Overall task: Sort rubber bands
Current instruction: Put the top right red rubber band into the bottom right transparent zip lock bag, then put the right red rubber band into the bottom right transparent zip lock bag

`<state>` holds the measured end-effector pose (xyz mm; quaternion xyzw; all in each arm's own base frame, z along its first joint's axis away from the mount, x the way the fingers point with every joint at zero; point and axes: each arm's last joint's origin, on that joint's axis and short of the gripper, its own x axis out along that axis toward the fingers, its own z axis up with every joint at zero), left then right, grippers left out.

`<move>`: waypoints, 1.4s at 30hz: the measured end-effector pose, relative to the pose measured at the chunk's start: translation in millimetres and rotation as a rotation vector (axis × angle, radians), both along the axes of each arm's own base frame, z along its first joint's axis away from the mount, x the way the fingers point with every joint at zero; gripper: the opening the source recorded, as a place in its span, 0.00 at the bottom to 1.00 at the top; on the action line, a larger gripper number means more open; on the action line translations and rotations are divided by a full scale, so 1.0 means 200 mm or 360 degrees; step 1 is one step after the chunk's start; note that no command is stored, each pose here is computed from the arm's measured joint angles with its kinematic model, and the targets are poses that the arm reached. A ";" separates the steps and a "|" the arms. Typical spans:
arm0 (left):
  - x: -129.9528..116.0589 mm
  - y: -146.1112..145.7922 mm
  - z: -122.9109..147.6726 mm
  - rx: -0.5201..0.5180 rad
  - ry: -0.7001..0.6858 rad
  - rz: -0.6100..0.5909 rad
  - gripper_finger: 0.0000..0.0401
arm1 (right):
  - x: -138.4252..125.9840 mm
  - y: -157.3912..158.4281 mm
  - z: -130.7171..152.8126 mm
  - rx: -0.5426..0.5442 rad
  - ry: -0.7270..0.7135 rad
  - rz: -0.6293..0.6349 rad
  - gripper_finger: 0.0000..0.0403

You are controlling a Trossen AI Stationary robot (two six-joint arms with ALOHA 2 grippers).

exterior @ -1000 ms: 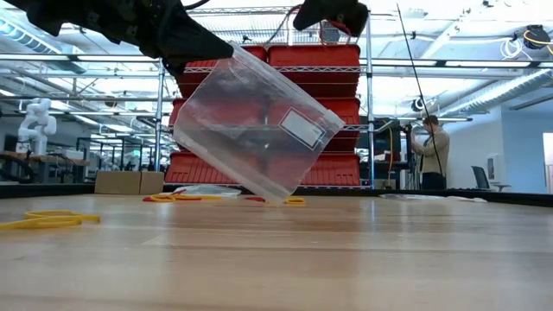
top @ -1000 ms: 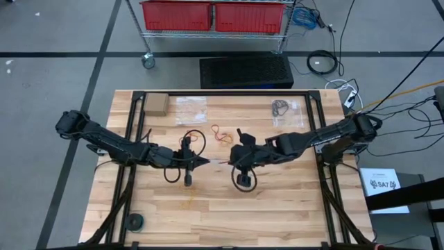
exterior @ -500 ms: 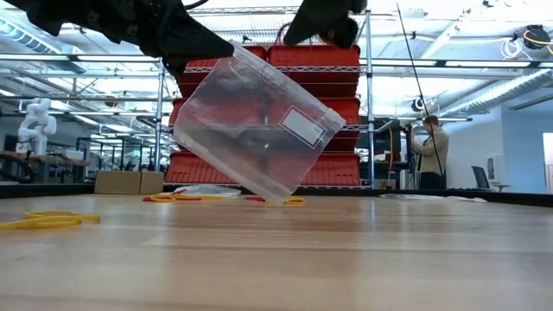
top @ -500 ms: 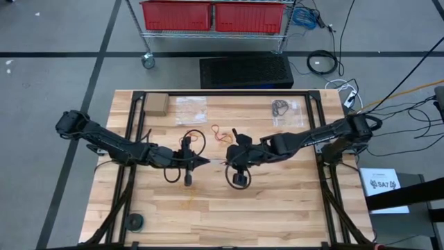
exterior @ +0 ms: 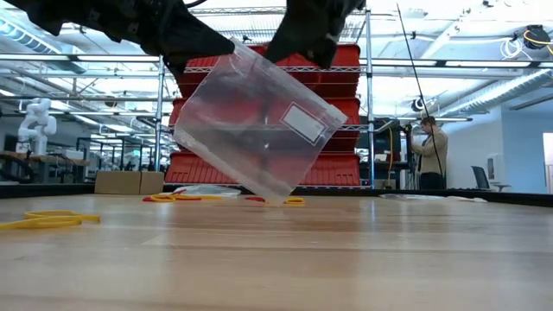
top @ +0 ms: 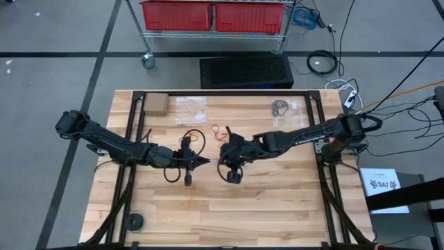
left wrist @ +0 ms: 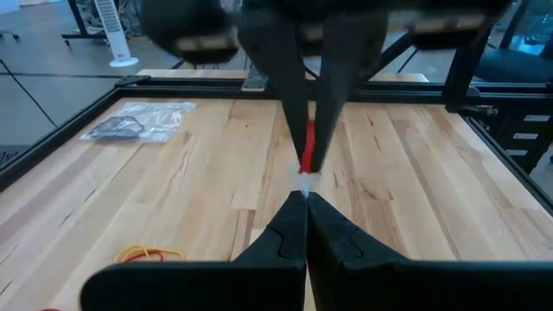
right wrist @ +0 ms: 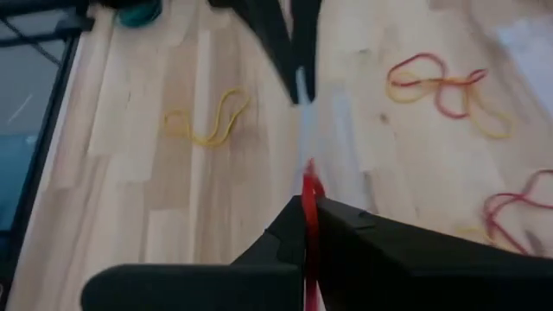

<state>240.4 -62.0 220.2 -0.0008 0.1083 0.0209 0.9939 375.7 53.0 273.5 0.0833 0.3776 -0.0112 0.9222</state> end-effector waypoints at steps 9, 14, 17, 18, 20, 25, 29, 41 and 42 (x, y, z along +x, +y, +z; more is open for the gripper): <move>0.00 0.00 0.00 -0.0002 -0.0006 0.0000 0.00 | 0.07 -0.02 -0.06 0.0026 -0.0029 0.0041 0.00; 0.00 0.00 0.00 -0.0003 -0.0009 0.0000 0.00 | 0.09 -0.03 -0.04 0.0035 -0.0119 0.0024 0.02; 0.00 0.00 0.00 -0.0003 -0.0009 -0.0001 0.00 | 0.08 -0.03 -0.05 0.0021 -0.0118 0.0040 0.07; 0.00 0.00 0.00 -0.0003 -0.0009 -0.0001 0.00 | 0.08 -0.03 -0.05 0.0020 -0.0119 0.0042 0.09; 0.00 0.00 0.00 -0.0003 -0.0010 -0.0001 0.00 | 0.09 -0.03 -0.04 0.0016 -0.0130 0.0046 0.15; 0.00 0.00 0.00 -0.0003 -0.0010 0.0000 0.00 | 0.09 -0.03 -0.04 0.0010 -0.0134 0.0047 0.32; 0.00 0.01 0.00 0.0024 -0.0016 0.0096 0.00 | 0.06 -0.04 0.00 0.0010 -0.0138 0.0047 0.42; -0.08 0.04 0.02 0.0117 0.0105 0.0289 0.00 | -0.29 -0.12 0.34 -0.0252 -0.0137 -0.0200 0.43; -0.09 0.04 0.03 0.0121 0.0101 0.0302 0.00 | -0.32 -0.14 0.34 -0.0289 -0.0115 -0.0244 0.42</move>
